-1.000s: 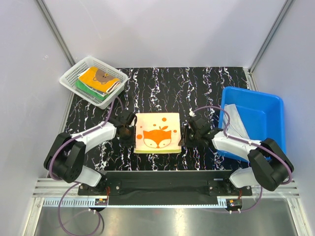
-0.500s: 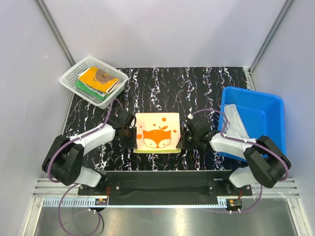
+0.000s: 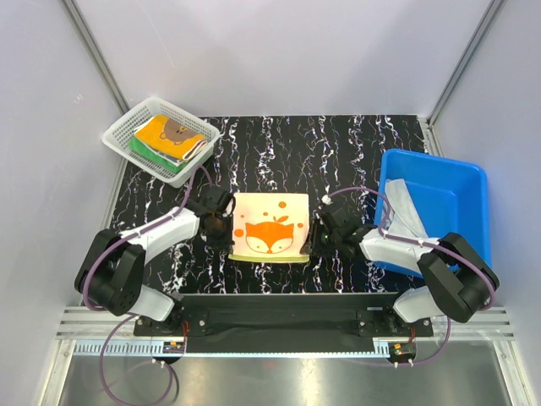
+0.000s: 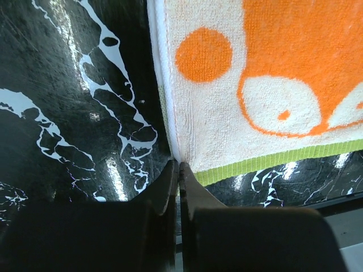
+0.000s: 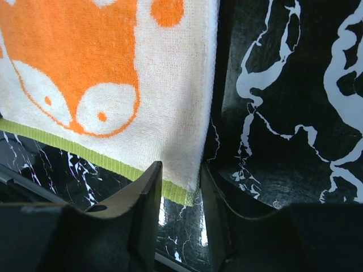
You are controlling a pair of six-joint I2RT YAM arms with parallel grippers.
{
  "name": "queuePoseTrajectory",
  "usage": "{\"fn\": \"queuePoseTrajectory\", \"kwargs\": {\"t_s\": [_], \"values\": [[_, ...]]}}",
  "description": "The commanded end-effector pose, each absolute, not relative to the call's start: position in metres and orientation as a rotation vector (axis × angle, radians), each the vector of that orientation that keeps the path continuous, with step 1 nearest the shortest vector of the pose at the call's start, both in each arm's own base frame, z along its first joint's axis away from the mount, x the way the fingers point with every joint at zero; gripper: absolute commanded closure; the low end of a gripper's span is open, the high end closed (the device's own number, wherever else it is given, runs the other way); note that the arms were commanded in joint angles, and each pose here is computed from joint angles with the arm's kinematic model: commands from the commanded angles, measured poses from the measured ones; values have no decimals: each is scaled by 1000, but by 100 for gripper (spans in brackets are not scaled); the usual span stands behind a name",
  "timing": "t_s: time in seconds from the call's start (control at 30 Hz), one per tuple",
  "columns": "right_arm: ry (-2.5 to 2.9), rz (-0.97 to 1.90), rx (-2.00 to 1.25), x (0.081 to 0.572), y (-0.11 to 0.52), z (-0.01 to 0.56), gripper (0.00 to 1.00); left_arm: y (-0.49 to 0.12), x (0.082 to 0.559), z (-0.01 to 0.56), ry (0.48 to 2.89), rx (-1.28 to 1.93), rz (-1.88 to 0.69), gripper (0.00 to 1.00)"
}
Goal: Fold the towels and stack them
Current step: Fold the towel
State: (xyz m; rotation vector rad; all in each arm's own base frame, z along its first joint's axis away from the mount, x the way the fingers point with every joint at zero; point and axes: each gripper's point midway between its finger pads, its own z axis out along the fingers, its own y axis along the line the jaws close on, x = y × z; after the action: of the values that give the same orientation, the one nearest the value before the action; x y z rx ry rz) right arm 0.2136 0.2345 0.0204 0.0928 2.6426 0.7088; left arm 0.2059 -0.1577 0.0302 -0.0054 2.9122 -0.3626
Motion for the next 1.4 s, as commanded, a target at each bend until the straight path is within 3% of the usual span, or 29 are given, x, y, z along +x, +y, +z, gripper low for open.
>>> {"fn": "queuePoseTrajectory", "kwargs": {"t_s": [0.0, 0.1, 0.2, 0.27, 0.37, 0.43, 0.5, 0.53, 0.7, 0.83, 0.97, 1.03, 1.07, 1.1, 1.17, 1.37], "values": [[2651, 676, 94, 214, 234, 13, 59, -158, 213, 39, 2885, 21, -349, 100], [2653, 676, 103, 215, 235, 13, 60, -160, 208, 31, 2906, 21, -373, 100], [2658, 646, 112, 214, 231, 9, 70, -154, 205, 24, 2919, 15, -335, 100], [2663, 608, 122, 214, 226, 5, 85, -148, 201, 19, 2932, 14, -293, 100], [2660, 604, 130, 212, 222, 5, 91, -140, 200, 15, 2933, -4, -231, 100], [2637, 659, 115, 213, 229, 11, 84, -137, 202, 15, 2926, -18, -205, 100], [2622, 743, 102, 211, 238, 17, 64, -139, 204, 17, 2922, -21, -209, 100], [2614, 770, 96, 210, 241, 21, 61, -139, 204, 18, 2922, -21, -209, 100], [2600, 753, 107, 209, 237, 24, 67, -134, 203, 14, 2937, -24, -169, 100], [2622, 709, 115, 208, 231, 14, 80, -132, 198, 6, 2957, -33, -155, 100], [2629, 724, 114, 205, 232, 12, 82, -131, 197, 5, 2966, -36, -146, 99], [2618, 740, 105, 206, 234, 17, 80, -127, 200, 10, 2956, -33, -108, 94], [2632, 732, 95, 204, 234, 22, 73, -130, 209, 21, 2923, -28, -119, 91], [2627, 720, 68, 206, 233, 27, 68, -130, 211, 29, 2920, -18, -109, 79], [2595, 724, 16, 211, 235, 48, 59, -135, 237, 59, 2831, 20, -111, 69], [2452, 757, -289, 260, 245, 104, 56, -151, 302, 111, 2684, 320, -135, 56]]}}
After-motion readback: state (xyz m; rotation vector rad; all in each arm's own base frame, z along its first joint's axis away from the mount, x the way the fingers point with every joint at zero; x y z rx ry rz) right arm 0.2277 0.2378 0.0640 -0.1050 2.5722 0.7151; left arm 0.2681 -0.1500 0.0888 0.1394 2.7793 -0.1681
